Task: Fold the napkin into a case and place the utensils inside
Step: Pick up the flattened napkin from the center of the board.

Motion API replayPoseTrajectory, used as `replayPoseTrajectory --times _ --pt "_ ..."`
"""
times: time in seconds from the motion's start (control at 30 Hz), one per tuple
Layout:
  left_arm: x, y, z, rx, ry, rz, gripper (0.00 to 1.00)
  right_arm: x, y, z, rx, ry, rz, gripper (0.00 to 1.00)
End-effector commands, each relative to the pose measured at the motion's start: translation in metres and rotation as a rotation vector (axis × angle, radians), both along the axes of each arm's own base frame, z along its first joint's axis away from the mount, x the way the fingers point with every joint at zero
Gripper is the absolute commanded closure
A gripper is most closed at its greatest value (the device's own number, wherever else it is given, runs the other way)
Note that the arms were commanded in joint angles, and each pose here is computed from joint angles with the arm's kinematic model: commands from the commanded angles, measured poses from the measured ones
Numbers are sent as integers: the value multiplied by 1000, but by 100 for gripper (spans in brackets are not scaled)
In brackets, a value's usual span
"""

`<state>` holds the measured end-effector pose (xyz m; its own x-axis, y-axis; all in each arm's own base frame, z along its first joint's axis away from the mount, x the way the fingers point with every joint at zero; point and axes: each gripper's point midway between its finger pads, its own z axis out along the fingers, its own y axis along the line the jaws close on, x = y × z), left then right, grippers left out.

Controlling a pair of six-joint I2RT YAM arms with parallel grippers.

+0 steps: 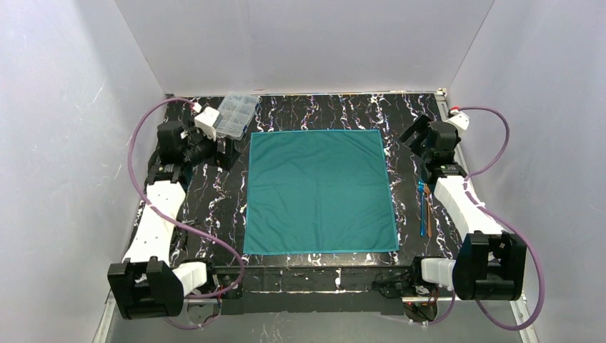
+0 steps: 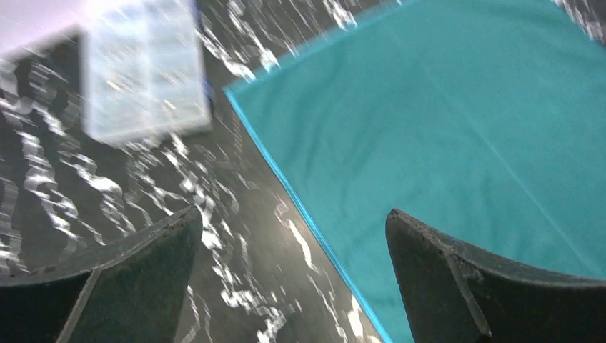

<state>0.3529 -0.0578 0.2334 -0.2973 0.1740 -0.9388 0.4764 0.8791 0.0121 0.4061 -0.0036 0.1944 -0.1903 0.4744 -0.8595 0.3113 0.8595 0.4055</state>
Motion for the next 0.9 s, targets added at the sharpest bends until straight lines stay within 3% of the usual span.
replayPoseTrajectory --times 0.0,0.13,0.3,0.5,0.63,0.73,0.87 --pt "-86 -31 -55 -24 417 -300 2 -49 46 -18 50 306 134 1" --pt "-123 -49 -57 19 429 -484 1 -108 57 -27 -182 531 99 1" --pt "-158 -58 -94 242 456 -624 2 -166 53 -45 -185 579 95 1" --pt "-162 -71 -120 327 526 -685 2 -189 65 -76 -106 646 168 1" --pt "-139 -74 -134 402 513 -661 2 -170 79 -75 -86 601 208 1" --pt "-107 -77 -130 413 504 -575 3 -130 94 -50 -113 494 252 1" --pt "-50 -87 -110 390 460 -444 5 -77 115 -35 -160 470 309 1"
